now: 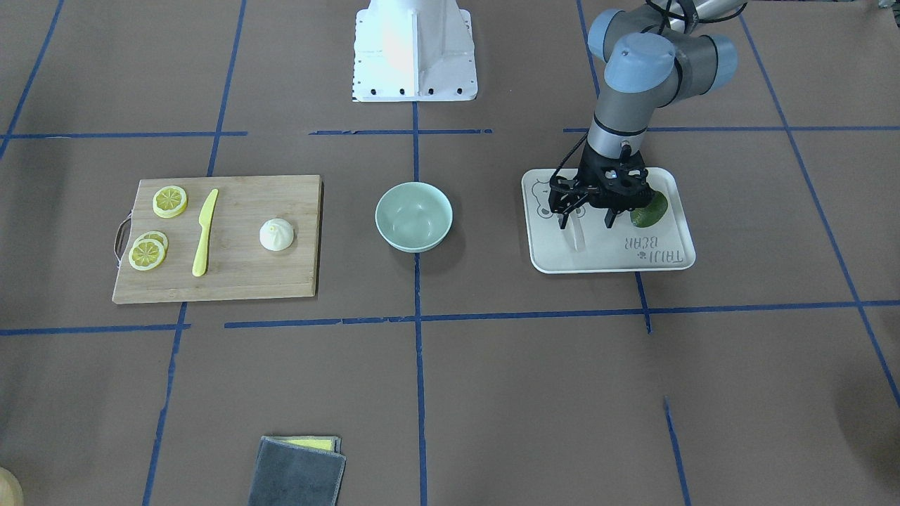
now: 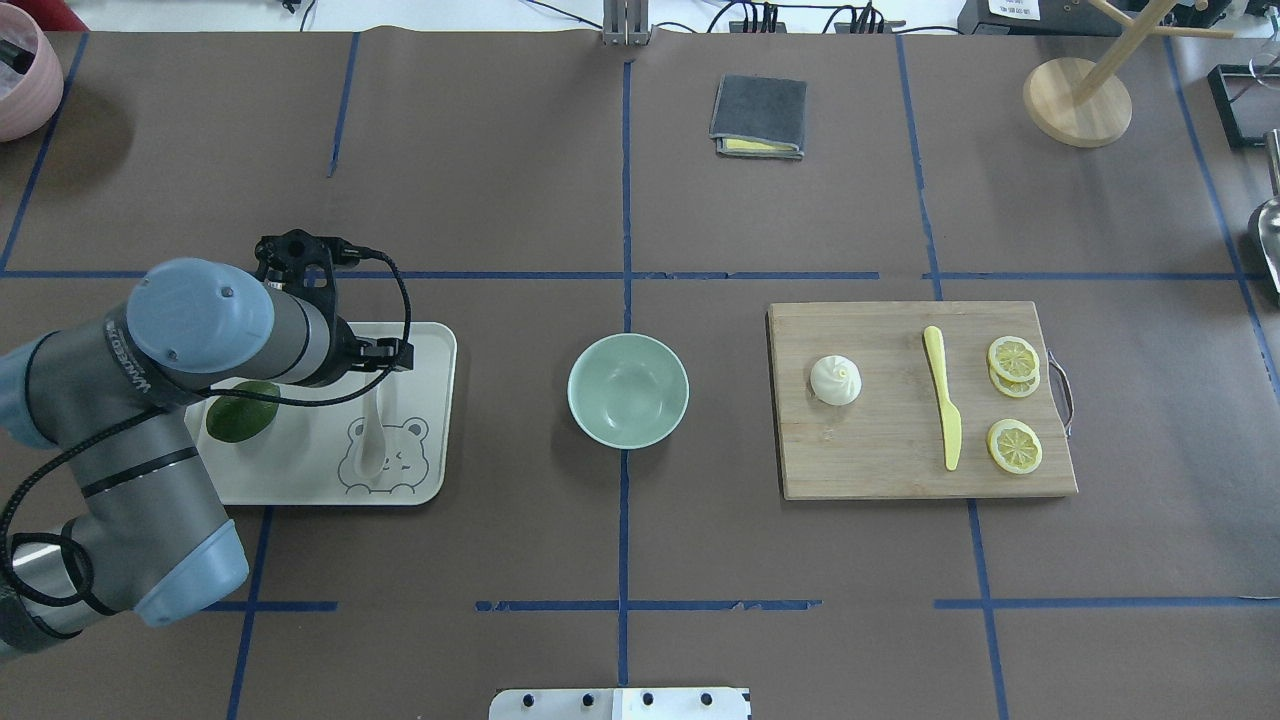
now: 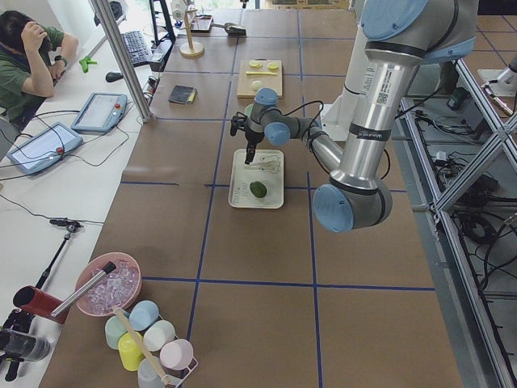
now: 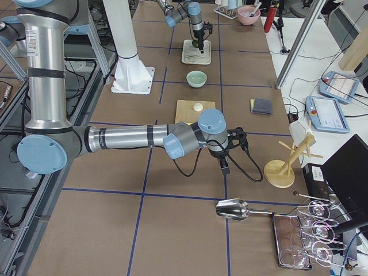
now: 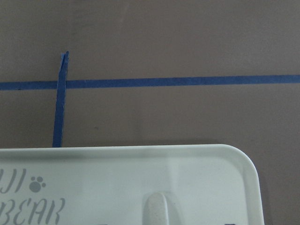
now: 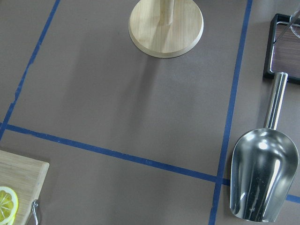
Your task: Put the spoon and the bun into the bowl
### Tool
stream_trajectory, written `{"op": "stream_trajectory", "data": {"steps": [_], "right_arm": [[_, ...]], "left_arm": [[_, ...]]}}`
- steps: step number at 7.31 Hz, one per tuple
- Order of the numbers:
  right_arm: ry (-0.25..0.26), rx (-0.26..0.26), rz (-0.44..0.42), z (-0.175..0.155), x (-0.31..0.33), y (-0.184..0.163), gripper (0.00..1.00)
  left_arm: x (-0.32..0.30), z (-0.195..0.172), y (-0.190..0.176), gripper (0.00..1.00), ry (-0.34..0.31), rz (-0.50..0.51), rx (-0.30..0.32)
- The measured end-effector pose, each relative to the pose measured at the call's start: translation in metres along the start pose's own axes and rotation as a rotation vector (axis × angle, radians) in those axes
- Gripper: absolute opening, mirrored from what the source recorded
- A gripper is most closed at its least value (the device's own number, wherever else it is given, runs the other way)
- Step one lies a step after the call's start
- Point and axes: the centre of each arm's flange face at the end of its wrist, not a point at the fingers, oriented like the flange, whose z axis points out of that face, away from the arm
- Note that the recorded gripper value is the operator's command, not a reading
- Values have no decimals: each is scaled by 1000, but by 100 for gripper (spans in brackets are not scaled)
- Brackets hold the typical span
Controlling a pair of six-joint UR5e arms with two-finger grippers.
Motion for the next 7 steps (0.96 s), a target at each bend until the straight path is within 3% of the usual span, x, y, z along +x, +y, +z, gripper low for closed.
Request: {"op": "stream_trajectory", "data": {"steps": [3, 6, 7], "right_arm": [[0, -1, 1, 0, 0, 0, 100], [2, -3, 3, 1, -1, -2, 100], [2, -4, 4, 1, -1, -2, 100]], "left_arm": [[11, 22, 21, 84, -17, -17, -30], [9, 36, 28, 70, -39, -12, -43], [7, 38, 29, 39, -44, -12, -44]]}}
